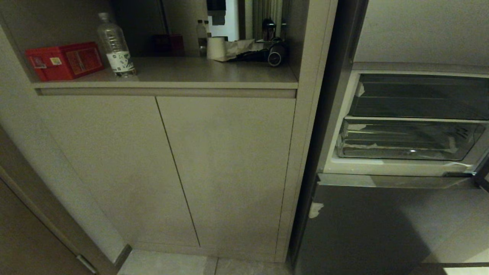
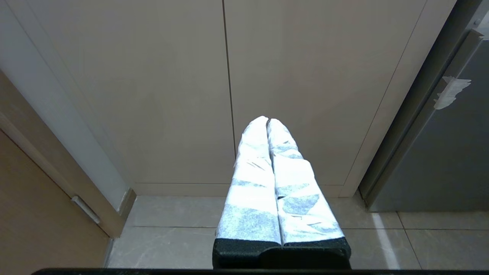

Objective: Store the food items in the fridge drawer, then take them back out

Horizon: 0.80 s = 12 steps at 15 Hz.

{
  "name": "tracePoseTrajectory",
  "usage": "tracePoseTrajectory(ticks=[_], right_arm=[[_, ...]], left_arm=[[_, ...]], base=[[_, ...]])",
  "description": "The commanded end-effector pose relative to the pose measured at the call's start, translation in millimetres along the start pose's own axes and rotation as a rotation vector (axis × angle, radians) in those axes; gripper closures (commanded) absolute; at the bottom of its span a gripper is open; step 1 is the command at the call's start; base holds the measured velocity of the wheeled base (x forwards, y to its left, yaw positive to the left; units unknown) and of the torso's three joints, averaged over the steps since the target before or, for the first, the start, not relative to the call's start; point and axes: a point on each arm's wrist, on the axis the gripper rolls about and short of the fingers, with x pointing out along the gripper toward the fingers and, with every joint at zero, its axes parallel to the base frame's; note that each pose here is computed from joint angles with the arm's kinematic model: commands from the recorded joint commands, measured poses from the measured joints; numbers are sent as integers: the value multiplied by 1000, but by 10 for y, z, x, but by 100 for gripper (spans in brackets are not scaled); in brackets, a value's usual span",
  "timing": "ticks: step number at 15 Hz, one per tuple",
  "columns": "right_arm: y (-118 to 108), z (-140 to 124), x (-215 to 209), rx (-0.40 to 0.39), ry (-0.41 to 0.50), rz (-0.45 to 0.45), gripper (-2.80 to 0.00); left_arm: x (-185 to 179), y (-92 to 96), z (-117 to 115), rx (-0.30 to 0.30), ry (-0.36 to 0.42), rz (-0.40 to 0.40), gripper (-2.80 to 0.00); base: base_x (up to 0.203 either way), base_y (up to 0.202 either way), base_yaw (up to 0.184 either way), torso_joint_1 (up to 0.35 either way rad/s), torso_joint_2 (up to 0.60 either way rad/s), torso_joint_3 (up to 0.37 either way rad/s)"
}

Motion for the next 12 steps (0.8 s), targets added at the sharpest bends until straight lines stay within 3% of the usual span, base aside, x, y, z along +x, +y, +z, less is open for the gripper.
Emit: tracePoseTrajectory(ticks=[1, 3, 5, 6, 7, 9, 12], right_arm=[[-1, -34, 8, 1, 12, -4, 0], [0, 84, -12, 9, -13, -1, 0], [3, 258, 66, 17, 48, 5, 0], [4, 360, 152, 29, 104, 7, -203], [7, 458, 259, 44, 160, 10, -280], [18, 642, 576, 83, 267, 35, -280], [40, 780, 1146, 126, 348, 87, -280]], left_arm=[[1, 0, 1, -1, 2, -1, 0], [1, 0, 1, 1, 2, 1, 0], [1, 0, 1, 1, 2, 1, 0], [1, 0, 1, 1, 2, -1, 0], [1, 0, 1, 1, 2, -1, 0], [1, 0, 1, 1, 2, 0, 0], [1, 0, 1, 1, 2, 1, 0]], base=[[0, 0, 0, 0, 0, 0], [0, 0, 0, 0, 0, 0], [0, 0, 0, 0, 0, 0], [0, 0, 0, 0, 0, 0], [0, 0, 0, 0, 0, 0], [0, 0, 0, 0, 0, 0], [0, 0, 0, 0, 0, 0]])
